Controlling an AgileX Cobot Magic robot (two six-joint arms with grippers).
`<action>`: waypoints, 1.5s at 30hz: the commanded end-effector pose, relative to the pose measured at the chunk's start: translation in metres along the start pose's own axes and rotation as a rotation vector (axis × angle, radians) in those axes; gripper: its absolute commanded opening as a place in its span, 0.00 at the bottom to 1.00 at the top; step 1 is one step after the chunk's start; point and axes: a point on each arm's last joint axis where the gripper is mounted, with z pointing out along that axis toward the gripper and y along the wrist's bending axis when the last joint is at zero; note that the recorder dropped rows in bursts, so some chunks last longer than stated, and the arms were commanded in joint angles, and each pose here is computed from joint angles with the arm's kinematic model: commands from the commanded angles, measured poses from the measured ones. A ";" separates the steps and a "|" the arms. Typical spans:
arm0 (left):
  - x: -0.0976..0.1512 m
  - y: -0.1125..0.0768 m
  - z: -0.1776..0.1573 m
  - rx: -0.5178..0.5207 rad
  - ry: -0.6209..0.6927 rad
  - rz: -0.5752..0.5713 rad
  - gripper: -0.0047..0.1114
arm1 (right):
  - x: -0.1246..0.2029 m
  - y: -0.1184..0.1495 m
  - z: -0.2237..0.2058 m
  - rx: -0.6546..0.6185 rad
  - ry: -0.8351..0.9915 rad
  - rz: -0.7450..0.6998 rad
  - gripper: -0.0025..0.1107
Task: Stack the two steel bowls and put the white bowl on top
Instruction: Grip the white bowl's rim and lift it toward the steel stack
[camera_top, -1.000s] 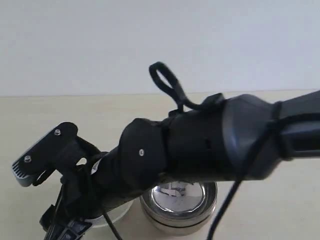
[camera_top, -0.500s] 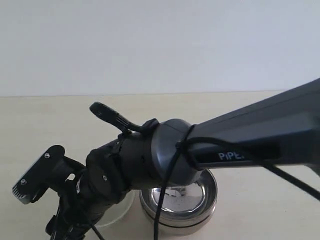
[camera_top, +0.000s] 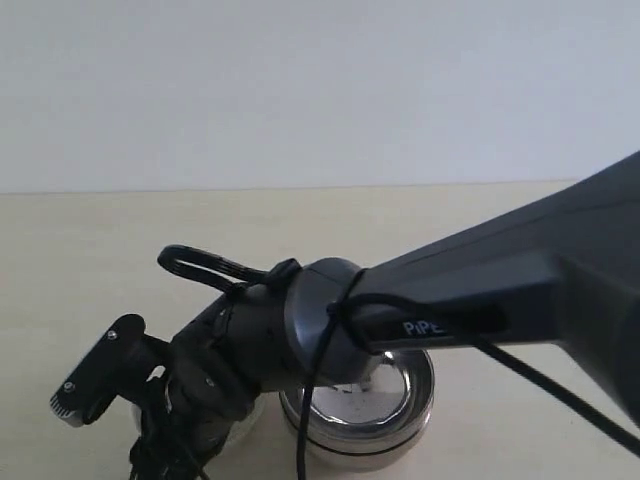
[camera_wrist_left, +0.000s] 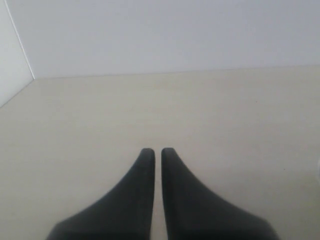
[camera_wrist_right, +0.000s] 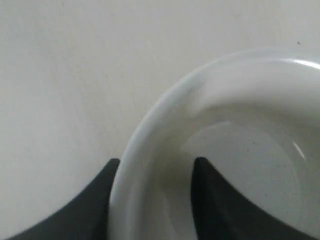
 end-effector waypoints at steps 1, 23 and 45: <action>0.001 0.000 0.000 0.000 0.001 -0.014 0.08 | -0.010 -0.002 -0.006 0.005 -0.008 -0.033 0.02; 0.001 0.000 0.000 0.000 0.001 -0.014 0.08 | -0.053 -0.005 -0.119 0.172 -0.036 -0.154 0.02; 0.001 0.000 0.000 0.000 0.001 -0.014 0.08 | 0.064 -0.028 -0.147 0.210 -0.026 0.161 0.02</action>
